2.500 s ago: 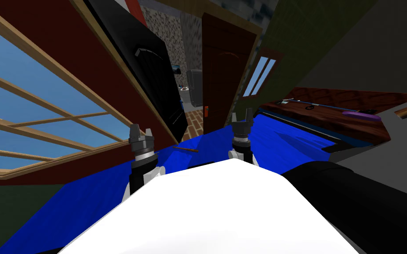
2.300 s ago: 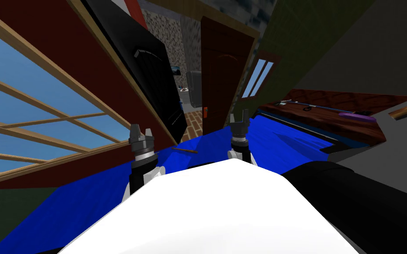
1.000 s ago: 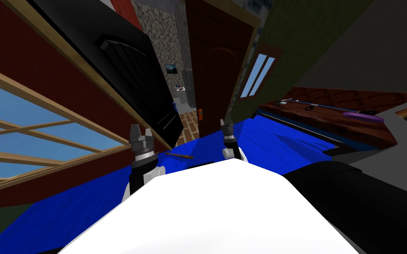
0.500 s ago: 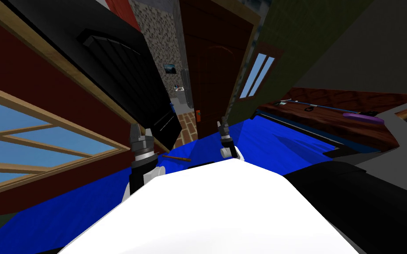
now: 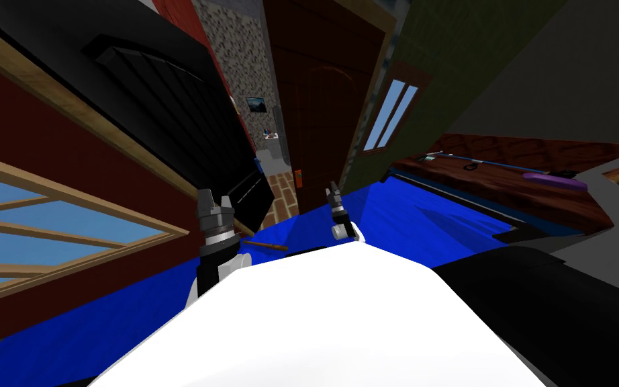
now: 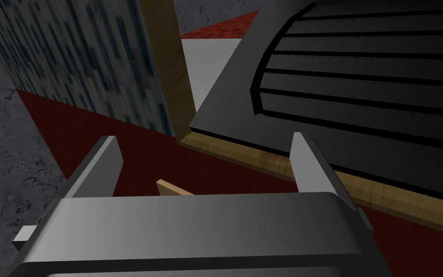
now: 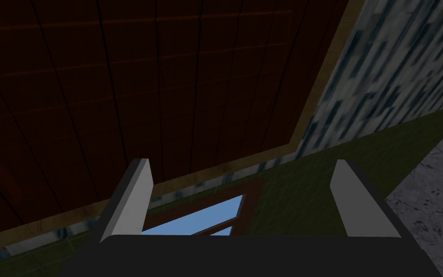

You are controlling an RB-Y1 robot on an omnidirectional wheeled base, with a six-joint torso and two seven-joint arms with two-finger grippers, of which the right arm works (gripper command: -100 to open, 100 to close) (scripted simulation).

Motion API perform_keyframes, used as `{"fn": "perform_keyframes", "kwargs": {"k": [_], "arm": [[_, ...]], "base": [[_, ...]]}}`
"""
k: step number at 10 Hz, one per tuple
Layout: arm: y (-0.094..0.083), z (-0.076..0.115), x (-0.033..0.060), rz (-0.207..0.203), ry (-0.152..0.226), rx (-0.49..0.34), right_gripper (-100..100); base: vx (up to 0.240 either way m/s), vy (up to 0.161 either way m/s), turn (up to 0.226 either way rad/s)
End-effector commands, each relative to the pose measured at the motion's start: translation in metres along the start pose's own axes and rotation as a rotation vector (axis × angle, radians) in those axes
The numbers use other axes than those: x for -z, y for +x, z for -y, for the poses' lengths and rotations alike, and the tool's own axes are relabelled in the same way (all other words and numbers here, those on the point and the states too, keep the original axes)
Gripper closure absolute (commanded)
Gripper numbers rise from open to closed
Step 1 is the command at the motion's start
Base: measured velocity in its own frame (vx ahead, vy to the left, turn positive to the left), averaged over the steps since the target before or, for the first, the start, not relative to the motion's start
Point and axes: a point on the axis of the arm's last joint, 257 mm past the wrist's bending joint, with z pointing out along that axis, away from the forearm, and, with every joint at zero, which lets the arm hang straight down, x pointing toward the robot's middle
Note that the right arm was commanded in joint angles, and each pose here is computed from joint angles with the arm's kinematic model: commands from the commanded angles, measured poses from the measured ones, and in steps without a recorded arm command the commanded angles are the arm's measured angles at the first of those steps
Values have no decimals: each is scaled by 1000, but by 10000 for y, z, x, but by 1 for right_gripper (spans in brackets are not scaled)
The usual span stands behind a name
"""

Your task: Push the door open

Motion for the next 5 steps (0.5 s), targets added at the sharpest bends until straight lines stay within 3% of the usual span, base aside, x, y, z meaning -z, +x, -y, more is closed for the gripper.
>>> {"fn": "perform_keyframes", "kwargs": {"k": [1,5], "arm": [[56,165,-15,-9,34,-4,-100],[204,540,-36,-33,111,-13,-100]], "base": [[89,-86,-10],[101,-85,-10]]}}
